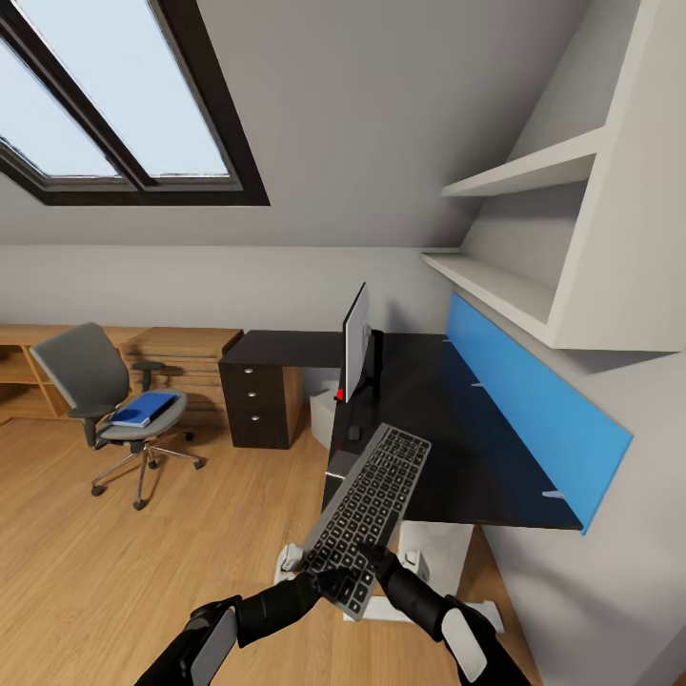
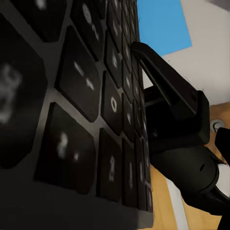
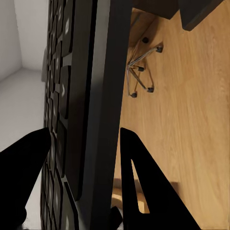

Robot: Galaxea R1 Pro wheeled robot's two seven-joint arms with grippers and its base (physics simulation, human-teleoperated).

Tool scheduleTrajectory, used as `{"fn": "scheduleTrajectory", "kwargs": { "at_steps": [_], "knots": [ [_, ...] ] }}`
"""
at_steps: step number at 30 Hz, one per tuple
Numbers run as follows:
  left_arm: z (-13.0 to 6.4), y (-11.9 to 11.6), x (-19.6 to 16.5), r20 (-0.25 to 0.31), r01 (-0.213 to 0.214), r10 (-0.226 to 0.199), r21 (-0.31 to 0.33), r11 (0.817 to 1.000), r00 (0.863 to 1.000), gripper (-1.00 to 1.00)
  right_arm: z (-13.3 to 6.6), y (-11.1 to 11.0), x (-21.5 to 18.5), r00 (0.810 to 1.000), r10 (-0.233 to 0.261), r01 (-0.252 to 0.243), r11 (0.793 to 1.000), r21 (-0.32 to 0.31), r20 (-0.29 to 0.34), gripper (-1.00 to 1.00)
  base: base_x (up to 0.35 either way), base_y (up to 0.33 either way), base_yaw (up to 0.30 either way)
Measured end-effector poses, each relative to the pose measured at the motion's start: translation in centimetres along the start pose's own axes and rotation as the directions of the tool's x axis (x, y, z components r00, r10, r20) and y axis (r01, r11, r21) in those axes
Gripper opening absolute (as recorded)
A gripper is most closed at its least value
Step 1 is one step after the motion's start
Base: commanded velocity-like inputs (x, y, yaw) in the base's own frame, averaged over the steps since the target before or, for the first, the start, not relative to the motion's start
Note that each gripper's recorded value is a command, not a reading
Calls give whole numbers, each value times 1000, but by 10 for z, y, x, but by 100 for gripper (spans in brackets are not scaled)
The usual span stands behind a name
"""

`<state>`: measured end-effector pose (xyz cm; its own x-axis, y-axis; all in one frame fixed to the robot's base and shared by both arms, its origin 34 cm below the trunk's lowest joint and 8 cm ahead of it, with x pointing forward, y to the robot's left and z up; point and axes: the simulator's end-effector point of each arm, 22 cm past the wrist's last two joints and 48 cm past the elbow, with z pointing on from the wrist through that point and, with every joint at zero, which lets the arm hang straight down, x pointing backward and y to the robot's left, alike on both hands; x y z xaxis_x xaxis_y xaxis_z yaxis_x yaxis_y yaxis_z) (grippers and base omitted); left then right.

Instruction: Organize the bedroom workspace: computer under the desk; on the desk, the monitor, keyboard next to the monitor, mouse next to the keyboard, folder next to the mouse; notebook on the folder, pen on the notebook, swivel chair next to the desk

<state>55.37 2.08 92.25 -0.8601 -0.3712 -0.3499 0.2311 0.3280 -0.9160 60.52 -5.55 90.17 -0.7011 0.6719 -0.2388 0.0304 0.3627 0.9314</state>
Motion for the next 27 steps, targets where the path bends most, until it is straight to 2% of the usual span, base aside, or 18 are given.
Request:
{"fn": "scheduleTrajectory", "kwargs": {
  "at_steps": [15,16,20,22,27],
  "knots": [
    [-1,0,-1,2,1,-1,-1,1000,1000,100,1,0,4,1000,0,0,1000,-1,-9,-100,0,0,0],
    [-1,0,-1,2,1,-1,-1,1000,1000,-100,1,0,4,1000,0,0,1000,-1,-9,-100,0,0,0],
    [-1,1,-1,1,-2,2,-3,1000,1000,-100,1,1,2,1000,5,-5,1000,-3,-4,-100,0,0,0],
    [-1,-5,-1,2,20,-20,25,999,1000,-100,0,-1,1,1000,-6,6,1000,3,0,-100,0,0,0],
    [-1,-5,-2,3,22,-22,26,999,1000,-100,0,-1,1,1000,-7,7,1000,3,0,-100,0,0,0]
  ]
}}
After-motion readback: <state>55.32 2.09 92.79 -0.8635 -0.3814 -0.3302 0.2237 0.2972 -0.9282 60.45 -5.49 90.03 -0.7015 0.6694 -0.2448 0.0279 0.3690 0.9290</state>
